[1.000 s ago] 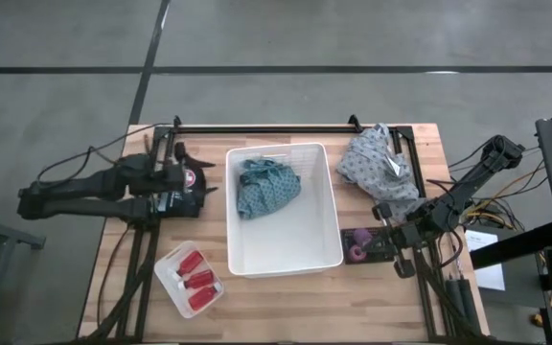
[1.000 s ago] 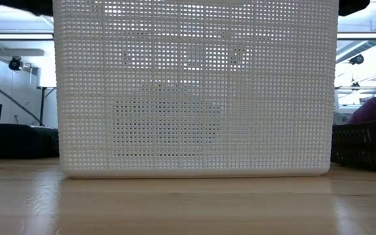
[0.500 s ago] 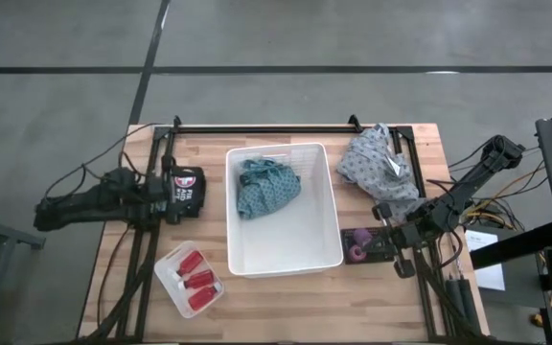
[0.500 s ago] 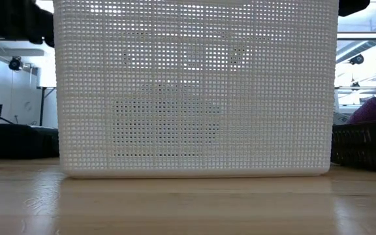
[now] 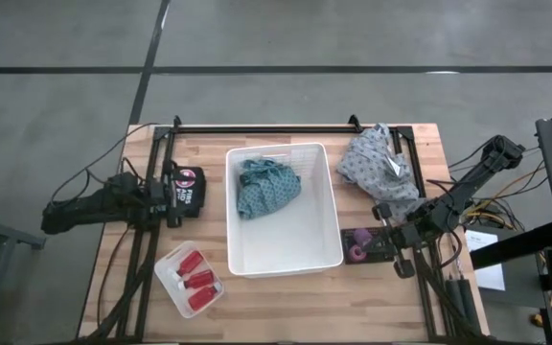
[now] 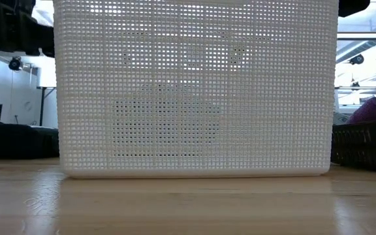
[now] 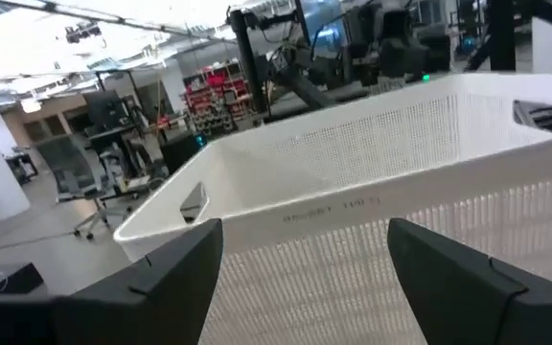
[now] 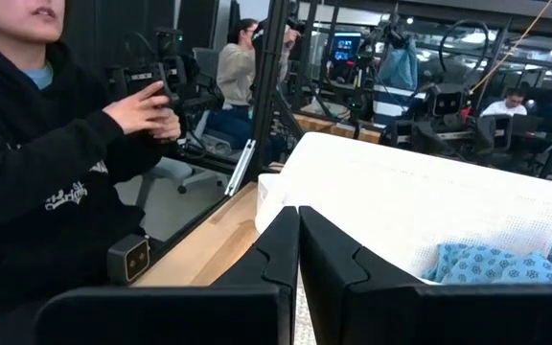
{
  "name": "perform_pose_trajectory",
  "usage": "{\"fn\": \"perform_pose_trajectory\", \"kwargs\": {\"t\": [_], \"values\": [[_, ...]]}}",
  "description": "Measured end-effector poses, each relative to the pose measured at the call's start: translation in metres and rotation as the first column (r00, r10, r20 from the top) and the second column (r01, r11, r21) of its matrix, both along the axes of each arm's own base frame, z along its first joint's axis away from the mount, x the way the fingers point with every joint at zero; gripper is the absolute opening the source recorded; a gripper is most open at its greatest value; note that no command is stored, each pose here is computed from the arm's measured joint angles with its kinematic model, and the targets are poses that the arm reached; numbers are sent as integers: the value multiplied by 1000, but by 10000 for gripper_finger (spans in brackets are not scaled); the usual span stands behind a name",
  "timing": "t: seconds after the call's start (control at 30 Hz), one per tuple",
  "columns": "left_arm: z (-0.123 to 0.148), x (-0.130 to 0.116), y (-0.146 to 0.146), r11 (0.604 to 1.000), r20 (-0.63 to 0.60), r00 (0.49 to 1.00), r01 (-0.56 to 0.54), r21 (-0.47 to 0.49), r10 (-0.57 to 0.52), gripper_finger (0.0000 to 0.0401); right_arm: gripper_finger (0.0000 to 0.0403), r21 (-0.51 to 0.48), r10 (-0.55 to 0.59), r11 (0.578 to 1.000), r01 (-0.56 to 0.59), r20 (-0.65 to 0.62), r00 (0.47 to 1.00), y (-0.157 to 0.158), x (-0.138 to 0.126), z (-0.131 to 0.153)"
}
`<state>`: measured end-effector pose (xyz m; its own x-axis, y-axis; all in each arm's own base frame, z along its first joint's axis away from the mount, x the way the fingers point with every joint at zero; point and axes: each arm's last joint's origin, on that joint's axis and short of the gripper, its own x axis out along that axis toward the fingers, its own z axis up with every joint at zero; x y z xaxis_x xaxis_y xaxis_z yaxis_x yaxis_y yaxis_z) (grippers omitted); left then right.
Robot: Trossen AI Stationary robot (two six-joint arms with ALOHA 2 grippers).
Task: Pick & place medical supplies in basket/bin
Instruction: Put the light blue patient gown into the organizer bin
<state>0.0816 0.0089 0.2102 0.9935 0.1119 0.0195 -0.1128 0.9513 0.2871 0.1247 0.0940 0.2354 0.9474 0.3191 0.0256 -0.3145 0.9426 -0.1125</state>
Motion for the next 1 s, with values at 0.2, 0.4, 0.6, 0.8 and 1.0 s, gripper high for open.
{"fn": "perform_pose_trajectory", "kwargs": {"t": [0.2, 0.4, 0.6, 0.8, 1.0], "values": [[-18, 4, 1, 1000, -78, 997, -2, -19, 1, 301, 8, 1, 0, 1000, 0, 0, 1000, 0, 0, 0], [-39, 12, 2, 999, -77, 996, -36, -31, 34, 301, 8, 1, 0, 1000, 0, 0, 1000, 0, 0, 0], [-42, 14, 2, 999, -96, 995, -33, -37, 29, 301, 8, 1, 0, 1000, 0, 1, 1000, 0, 0, 0], [-46, 17, 3, 998, -143, 989, -35, -50, 28, 301, 8, 1, 0, 1000, 0, 0, 1000, 0, 0, 0], [-47, 18, 3, 987, -148, 989, -43, -154, 20, 301, 8, 0, 0, 1000, 0, -1, 1000, 0, 0, 0]]}}
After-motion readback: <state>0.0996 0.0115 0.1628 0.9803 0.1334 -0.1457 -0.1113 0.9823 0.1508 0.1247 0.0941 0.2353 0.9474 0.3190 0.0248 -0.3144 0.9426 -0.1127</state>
